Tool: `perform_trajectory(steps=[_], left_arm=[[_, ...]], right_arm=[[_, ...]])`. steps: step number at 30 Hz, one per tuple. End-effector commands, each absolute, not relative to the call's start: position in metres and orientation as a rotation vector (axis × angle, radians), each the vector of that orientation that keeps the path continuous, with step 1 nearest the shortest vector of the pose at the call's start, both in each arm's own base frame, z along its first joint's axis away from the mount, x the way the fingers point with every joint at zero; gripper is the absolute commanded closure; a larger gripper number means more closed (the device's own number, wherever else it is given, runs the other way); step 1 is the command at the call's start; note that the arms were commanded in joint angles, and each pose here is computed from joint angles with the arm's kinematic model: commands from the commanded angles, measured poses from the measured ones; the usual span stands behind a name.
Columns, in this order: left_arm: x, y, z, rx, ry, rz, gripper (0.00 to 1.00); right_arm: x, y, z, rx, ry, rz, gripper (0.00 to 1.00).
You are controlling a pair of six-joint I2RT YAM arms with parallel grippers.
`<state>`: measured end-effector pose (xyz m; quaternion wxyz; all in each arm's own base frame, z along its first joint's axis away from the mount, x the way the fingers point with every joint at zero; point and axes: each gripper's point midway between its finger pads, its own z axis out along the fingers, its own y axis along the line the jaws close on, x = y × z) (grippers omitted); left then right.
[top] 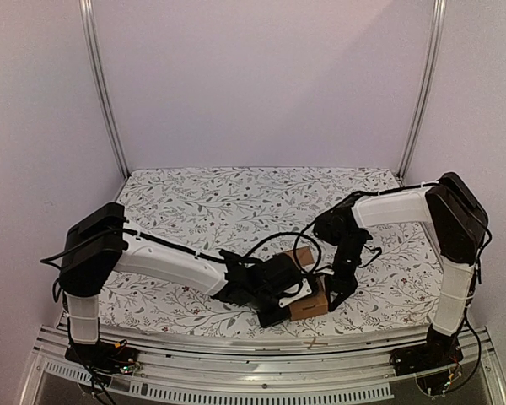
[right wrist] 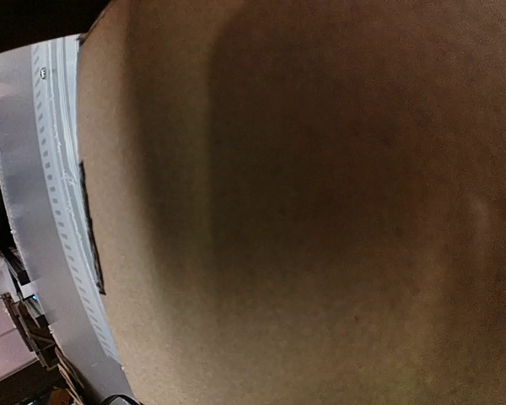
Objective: Fold the paper box
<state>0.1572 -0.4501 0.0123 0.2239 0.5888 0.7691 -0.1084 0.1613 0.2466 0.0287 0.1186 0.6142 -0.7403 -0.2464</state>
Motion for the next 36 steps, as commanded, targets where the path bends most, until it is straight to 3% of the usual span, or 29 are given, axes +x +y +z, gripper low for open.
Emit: perform_trajectory(steps=[1, 7, 14, 21, 28, 36], left_arm=[[0.178, -0.496, 0.041, 1.413, 2.006, -0.33, 0.95], [0.202, -0.487, 0.061, 1.118, 2.029, -0.246, 0.96], [0.2, -0.467, 0.063, 1.142, 2.041, -0.18, 0.95], [0.209, -0.41, 0.076, 1.153, 2.109, -0.141, 0.92], [0.249, -0.403, 0.068, 1.085, 2.248, -0.468, 0.82], [0.314, -0.418, 0.049, 0.997, 2.325, -0.573, 0.89]], right_arm=[[0.151, 0.297, 0.047, 1.696, -2.141, -1.066, 0.89], [0.152, 0.302, 0.04, 1.62, -2.16, -1.044, 0.88], [0.169, 0.276, 0.034, 1.493, -2.241, -0.996, 0.86], [0.198, 0.229, 0.052, 1.554, -2.363, -0.896, 0.68], [0.251, 0.223, 0.06, 1.494, -2.513, -0.906, 0.63], [0.318, 0.224, 0.037, 1.356, -2.664, -0.788, 0.64]])
